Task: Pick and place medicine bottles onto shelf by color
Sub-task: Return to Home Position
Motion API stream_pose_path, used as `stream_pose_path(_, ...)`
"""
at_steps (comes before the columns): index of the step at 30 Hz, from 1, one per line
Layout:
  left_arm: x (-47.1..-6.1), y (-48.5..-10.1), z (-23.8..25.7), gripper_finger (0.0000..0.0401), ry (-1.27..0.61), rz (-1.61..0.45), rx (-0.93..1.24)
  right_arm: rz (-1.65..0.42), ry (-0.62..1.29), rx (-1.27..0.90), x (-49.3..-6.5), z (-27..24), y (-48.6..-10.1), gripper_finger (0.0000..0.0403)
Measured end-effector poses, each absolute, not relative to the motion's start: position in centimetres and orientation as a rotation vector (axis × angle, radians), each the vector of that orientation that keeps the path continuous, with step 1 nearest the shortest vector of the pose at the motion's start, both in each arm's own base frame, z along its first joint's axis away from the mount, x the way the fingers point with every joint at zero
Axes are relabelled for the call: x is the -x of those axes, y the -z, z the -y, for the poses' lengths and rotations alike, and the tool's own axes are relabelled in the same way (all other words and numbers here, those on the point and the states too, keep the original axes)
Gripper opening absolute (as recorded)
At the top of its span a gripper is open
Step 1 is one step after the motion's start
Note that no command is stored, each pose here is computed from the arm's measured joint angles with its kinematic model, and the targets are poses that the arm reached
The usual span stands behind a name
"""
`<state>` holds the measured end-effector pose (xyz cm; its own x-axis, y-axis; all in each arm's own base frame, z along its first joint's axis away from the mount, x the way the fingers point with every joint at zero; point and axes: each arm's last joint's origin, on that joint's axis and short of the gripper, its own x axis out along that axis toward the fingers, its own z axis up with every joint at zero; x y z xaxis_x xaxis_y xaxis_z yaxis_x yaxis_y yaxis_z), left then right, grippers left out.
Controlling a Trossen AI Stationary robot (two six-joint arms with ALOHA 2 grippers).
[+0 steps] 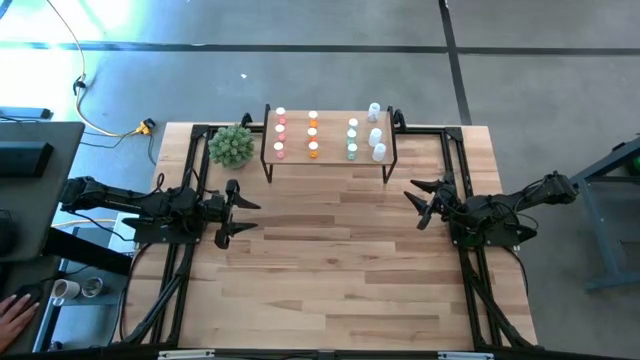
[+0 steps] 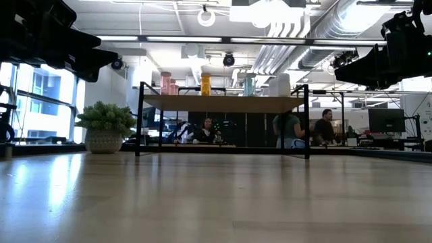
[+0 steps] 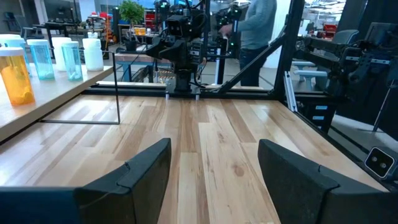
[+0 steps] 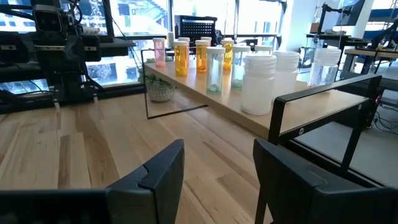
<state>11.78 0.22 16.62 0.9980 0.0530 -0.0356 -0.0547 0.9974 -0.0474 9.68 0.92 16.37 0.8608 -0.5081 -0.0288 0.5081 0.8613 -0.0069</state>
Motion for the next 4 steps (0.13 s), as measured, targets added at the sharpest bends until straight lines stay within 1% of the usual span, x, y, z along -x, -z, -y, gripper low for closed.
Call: stream_pose_path(4,-11.79,-16.62,-0.23,0.0229,-0.054,-0.035,0.048,-0.03,0.533,-0.001,-9.68,-0.92,-16.37,0.0184)
